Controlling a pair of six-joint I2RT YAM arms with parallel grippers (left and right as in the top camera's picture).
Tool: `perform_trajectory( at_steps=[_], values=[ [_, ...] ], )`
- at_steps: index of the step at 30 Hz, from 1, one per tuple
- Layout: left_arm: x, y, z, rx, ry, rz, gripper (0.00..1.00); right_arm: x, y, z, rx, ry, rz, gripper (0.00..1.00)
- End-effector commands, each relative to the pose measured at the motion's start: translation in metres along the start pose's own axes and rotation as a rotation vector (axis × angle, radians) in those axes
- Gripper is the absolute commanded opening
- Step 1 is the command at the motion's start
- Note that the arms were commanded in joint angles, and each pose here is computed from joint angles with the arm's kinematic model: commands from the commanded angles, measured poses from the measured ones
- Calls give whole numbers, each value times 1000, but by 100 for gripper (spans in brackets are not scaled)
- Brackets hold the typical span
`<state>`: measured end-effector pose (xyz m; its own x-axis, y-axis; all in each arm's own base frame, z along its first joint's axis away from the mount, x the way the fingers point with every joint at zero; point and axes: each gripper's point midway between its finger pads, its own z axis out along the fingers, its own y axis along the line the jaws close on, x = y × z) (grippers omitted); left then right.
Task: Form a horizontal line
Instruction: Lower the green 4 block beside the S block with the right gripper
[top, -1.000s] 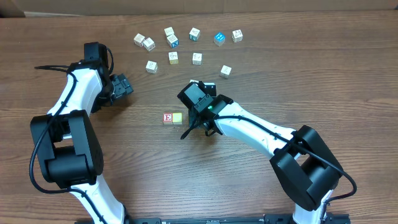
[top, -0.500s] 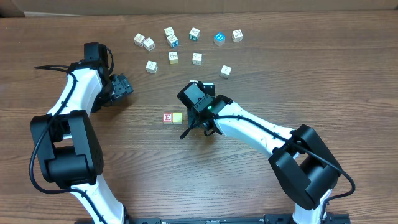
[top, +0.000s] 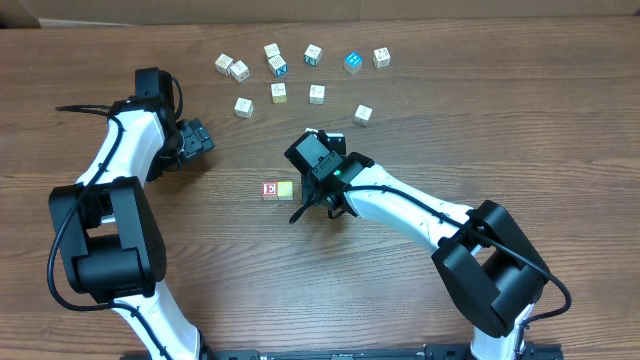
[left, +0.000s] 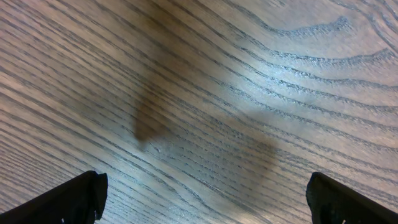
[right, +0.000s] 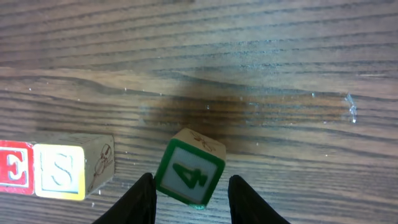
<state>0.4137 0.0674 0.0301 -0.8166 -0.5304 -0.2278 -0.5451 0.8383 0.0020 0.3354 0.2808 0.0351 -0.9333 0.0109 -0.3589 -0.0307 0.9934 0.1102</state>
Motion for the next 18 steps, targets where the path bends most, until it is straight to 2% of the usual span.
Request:
perform_trajectory(
  at_steps=[1, 4, 11, 16, 18],
  values=[
    [-1, 0, -3, -7, -12, 1, 99, -9, -6, 4, 36, -51, 7, 37],
    [-1, 0, -4, -6, -12, 1, 99, -18, -9, 3, 49, -90, 18, 43],
    [-1, 0, -3, -7, -12, 1, 100, -25, -6, 4, 32, -113, 29, 40],
    [-1, 0, -3, -7, -12, 1, 100, -33, -12, 3, 57, -146, 40, 15],
    [-1, 0, -3, -7, -12, 1, 100, -36, -16, 3, 79, -164, 49, 8]
  ],
)
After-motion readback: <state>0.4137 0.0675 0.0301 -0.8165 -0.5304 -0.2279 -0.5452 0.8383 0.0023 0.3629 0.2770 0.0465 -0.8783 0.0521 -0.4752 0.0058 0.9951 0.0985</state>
